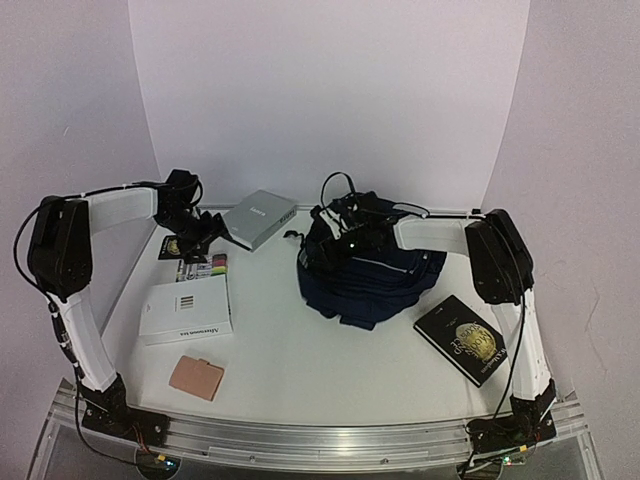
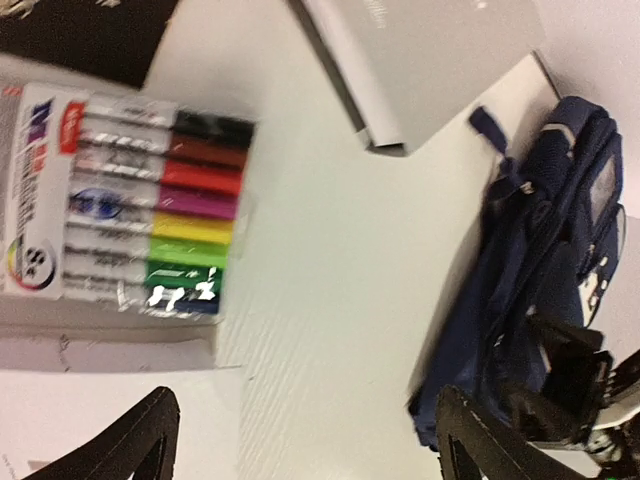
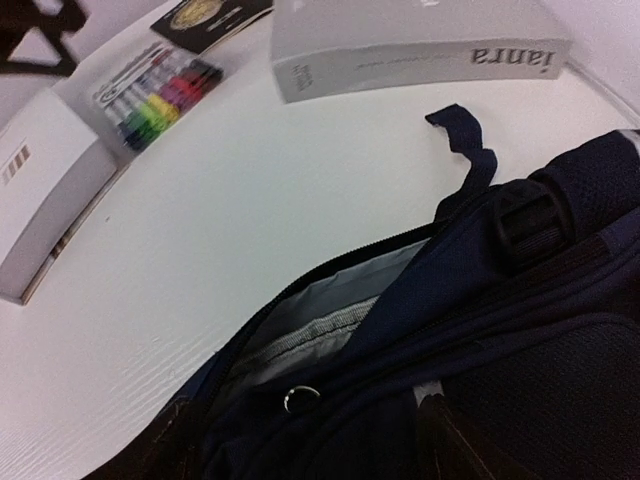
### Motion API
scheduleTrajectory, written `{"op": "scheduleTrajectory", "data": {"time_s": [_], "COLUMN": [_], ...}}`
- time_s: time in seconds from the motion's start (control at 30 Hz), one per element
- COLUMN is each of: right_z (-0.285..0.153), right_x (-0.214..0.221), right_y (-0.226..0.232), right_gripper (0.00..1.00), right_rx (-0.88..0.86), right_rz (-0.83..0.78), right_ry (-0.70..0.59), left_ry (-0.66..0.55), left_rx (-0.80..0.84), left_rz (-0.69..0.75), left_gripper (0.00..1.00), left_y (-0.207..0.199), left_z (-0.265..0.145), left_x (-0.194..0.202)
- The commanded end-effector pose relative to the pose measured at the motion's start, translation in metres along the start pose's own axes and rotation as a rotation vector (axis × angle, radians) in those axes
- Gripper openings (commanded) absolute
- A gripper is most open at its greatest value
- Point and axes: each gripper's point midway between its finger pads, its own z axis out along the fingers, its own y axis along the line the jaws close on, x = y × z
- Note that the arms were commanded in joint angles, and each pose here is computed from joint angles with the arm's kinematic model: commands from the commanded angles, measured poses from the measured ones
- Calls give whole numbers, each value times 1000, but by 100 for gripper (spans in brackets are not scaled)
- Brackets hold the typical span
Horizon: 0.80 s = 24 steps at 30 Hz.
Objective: Pack the student bag
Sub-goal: Pick up the book from the center of the board.
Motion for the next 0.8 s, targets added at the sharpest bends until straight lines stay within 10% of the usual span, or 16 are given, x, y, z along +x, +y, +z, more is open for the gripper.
{"op": "scheduleTrajectory", "data": {"time_s": [0.0, 0.37, 0.77], "right_z": [-21, -15, 20], "right_x": [-35, -48, -35], "right_y": [-1, 115, 159], "right_gripper": [77, 82, 84], "right_rx": [-40, -337, -451], "right_rz": [88, 188, 226], "right_ry": [-62, -30, 33], "left_ry": [-55, -75, -173], "left_rx": [-118, -343, -403], "left_rz": [-84, -353, -438], "left_gripper": [91, 100, 100], "left_y": [33, 144, 214], "left_z": [-45, -87, -84], "left_x": [27, 76, 44]}}
